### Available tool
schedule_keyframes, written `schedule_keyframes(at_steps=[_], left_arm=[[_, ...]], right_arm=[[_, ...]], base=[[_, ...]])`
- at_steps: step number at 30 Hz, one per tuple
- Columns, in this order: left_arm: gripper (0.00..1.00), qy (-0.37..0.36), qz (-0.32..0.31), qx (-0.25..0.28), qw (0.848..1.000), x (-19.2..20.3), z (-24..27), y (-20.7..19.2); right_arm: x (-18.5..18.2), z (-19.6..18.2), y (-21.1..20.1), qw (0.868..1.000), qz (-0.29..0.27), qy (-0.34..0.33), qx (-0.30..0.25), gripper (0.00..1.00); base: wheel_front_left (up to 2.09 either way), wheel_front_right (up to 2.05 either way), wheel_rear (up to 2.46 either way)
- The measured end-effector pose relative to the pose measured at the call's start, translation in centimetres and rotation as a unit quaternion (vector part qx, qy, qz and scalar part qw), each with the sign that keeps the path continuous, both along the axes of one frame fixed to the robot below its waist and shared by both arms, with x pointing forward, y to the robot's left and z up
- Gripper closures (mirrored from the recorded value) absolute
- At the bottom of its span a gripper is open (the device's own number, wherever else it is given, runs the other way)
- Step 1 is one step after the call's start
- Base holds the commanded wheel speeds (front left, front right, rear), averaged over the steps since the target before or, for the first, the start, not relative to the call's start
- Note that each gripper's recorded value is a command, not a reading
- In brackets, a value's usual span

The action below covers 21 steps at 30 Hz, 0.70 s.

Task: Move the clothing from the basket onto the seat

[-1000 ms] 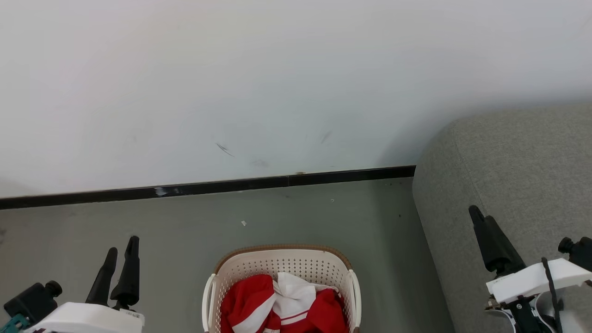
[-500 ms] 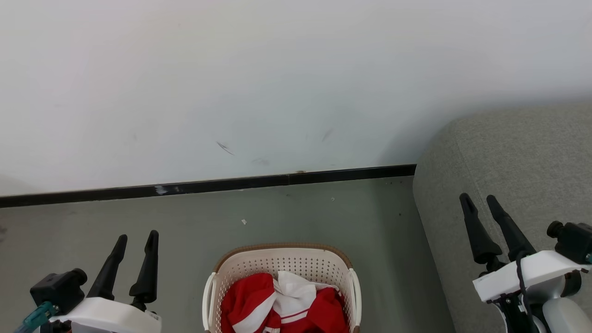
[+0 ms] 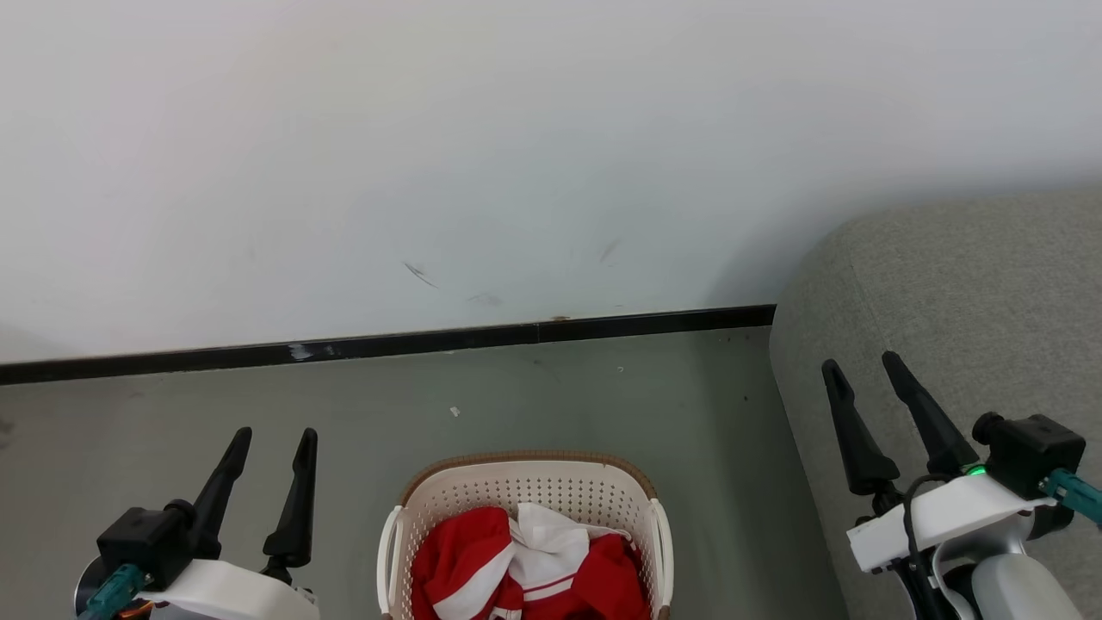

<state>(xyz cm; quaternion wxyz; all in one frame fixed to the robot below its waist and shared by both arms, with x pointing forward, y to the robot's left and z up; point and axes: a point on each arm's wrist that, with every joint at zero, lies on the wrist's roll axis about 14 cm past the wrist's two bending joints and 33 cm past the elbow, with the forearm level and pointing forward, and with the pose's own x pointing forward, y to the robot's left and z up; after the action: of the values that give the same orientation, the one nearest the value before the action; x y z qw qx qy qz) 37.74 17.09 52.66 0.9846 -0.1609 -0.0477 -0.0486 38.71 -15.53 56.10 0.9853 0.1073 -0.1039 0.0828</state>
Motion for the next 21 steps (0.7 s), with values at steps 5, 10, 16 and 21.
schedule_keyframes(at_steps=[5, 10, 16, 21], left_arm=[[0.00, -0.013, -0.002, 0.025, 1.000, 0.0, 0.3, -0.3], [0.00, -0.027, -0.005, 0.054, 0.998, -0.1, 0.8, -0.7], [0.00, -0.029, -0.006, 0.060, 0.998, 0.0, 0.8, -0.8], [0.00, -0.030, -0.005, 0.059, 0.998, -0.1, 0.9, -0.8]], right_arm=[[-0.1, 0.6, 0.6, 0.999, 0.003, -0.019, -0.037, 0.00], [-0.3, 1.0, 1.2, 0.997, 0.007, -0.036, -0.075, 0.00], [-0.3, 1.2, 1.4, 0.996, 0.007, -0.039, -0.079, 0.00], [-0.3, 1.3, 1.5, 0.996, 0.007, -0.041, -0.076, 0.00]], base=[[0.00, 0.00, 0.00], [0.00, 0.00, 0.00], [0.00, 0.00, 0.00], [0.00, 0.00, 0.00]])
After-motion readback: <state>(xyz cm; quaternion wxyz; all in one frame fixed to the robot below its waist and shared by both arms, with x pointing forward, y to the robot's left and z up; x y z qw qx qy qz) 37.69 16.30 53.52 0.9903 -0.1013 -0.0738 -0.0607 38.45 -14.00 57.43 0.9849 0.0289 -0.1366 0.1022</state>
